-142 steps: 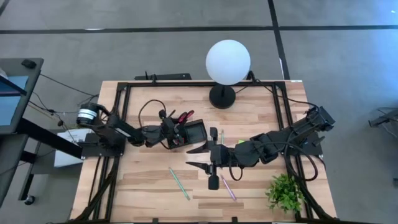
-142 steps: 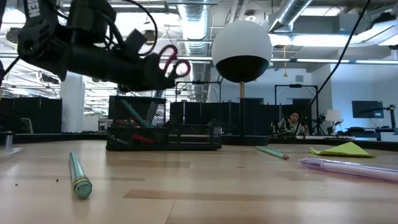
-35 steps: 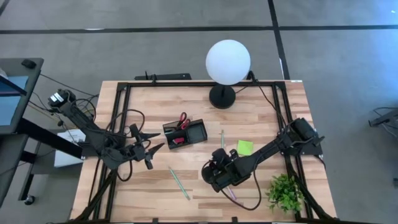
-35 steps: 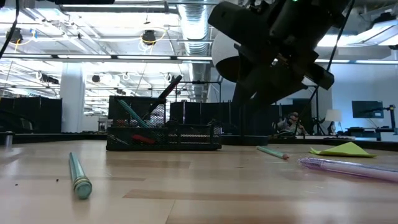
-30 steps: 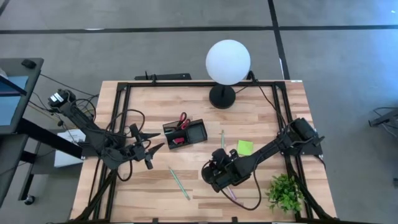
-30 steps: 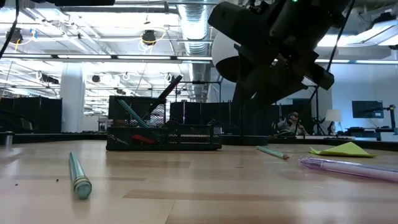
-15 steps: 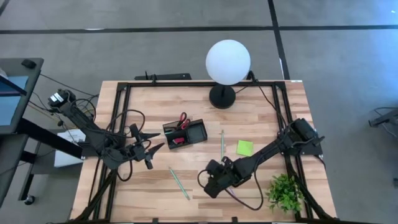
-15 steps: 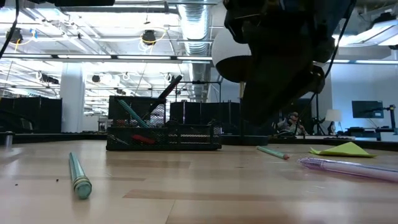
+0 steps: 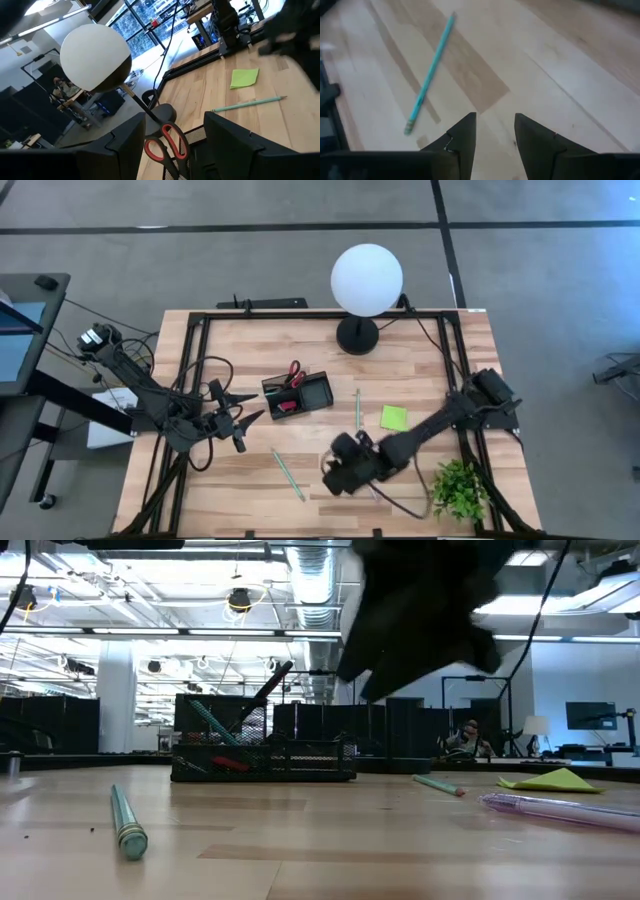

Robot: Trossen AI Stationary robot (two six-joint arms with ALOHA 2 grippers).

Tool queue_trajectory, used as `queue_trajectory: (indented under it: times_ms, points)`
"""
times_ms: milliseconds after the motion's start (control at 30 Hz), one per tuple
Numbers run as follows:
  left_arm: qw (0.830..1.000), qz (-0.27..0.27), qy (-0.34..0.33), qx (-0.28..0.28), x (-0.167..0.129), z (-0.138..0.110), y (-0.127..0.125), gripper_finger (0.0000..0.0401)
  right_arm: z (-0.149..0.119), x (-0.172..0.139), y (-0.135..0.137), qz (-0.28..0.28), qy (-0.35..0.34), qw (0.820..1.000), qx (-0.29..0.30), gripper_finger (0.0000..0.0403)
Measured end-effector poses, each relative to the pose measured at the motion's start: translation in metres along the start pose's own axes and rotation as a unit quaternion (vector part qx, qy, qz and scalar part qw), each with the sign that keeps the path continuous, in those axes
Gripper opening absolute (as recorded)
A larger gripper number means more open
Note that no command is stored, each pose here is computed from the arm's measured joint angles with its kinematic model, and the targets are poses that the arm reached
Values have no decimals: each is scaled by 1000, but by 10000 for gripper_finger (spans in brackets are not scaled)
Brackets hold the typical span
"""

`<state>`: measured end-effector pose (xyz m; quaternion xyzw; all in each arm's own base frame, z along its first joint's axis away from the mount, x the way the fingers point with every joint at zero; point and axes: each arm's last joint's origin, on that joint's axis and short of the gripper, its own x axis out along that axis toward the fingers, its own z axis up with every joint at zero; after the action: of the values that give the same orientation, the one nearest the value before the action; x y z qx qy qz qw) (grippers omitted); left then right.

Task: Pick and place office supplies into organizer
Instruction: Put the purple pen into the black desk organizer

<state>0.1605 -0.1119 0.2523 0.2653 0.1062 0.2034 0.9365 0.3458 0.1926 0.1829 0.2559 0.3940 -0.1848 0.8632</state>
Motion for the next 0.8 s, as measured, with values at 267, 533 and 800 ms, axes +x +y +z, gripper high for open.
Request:
queue_trajectory:
  times_ms: [267, 533, 800]
  points:
    - [999, -3, -1, -50, 0, 0, 0, 199, -85, -47, 29, -4, -181, 983, 32, 127]
    - [998, -4, -1, -65, 0, 0, 0, 199, -147, -37, 39, 15, -264, 964, -29, 127]
    - [994, -4, -1, -107, 0, 0, 0, 199, -151, -25, 43, -3, -215, 973, -87, 113]
